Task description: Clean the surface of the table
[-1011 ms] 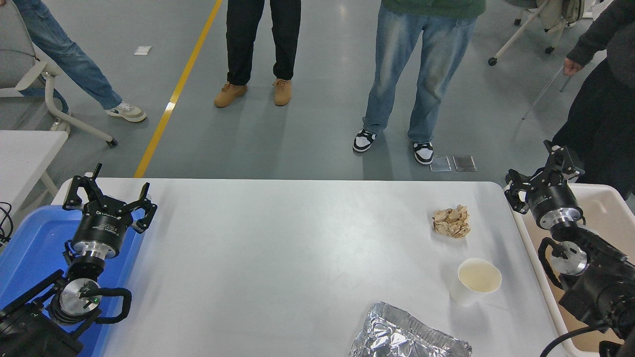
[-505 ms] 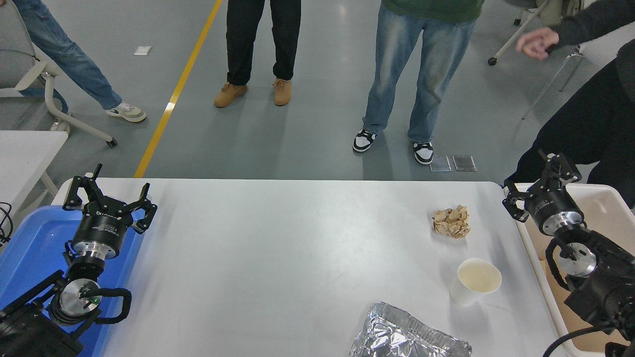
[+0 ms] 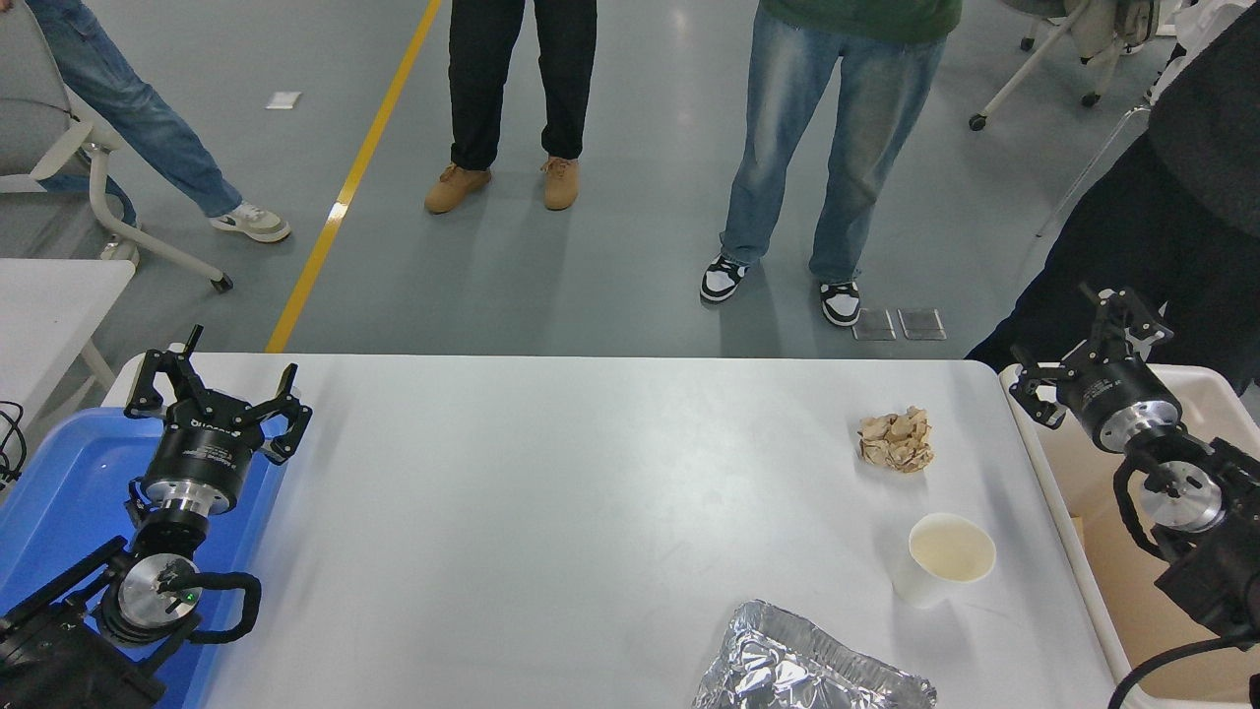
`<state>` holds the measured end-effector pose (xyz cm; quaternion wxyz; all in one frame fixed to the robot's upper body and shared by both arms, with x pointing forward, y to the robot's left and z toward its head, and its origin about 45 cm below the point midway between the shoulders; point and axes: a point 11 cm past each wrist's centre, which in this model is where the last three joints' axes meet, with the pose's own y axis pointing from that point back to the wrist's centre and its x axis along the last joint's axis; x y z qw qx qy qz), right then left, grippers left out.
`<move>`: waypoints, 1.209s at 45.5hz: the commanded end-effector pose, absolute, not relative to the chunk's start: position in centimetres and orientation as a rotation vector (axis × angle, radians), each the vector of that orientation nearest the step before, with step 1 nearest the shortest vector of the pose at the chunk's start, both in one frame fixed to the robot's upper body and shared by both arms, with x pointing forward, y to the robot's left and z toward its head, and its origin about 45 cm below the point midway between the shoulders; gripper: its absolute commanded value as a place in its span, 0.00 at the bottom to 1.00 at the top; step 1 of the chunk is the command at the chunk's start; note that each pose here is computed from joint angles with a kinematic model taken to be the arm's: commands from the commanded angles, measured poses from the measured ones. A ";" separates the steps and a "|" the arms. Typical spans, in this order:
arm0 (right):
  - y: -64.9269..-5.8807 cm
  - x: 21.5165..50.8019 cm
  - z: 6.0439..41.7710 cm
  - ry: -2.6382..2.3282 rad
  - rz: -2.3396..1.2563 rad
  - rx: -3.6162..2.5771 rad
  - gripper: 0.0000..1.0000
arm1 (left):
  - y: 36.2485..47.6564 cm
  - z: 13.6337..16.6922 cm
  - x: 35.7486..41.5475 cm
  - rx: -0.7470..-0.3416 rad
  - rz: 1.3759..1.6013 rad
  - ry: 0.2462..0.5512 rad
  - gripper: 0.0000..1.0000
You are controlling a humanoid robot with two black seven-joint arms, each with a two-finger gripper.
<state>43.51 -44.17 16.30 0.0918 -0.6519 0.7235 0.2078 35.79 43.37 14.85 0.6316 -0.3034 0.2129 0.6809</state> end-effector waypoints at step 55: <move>-37.1 35.3 28.5 1.534 -0.062 -3.245 0.99 | 43.4 14.84 35.79 -0.694 1.558 0.488 0.99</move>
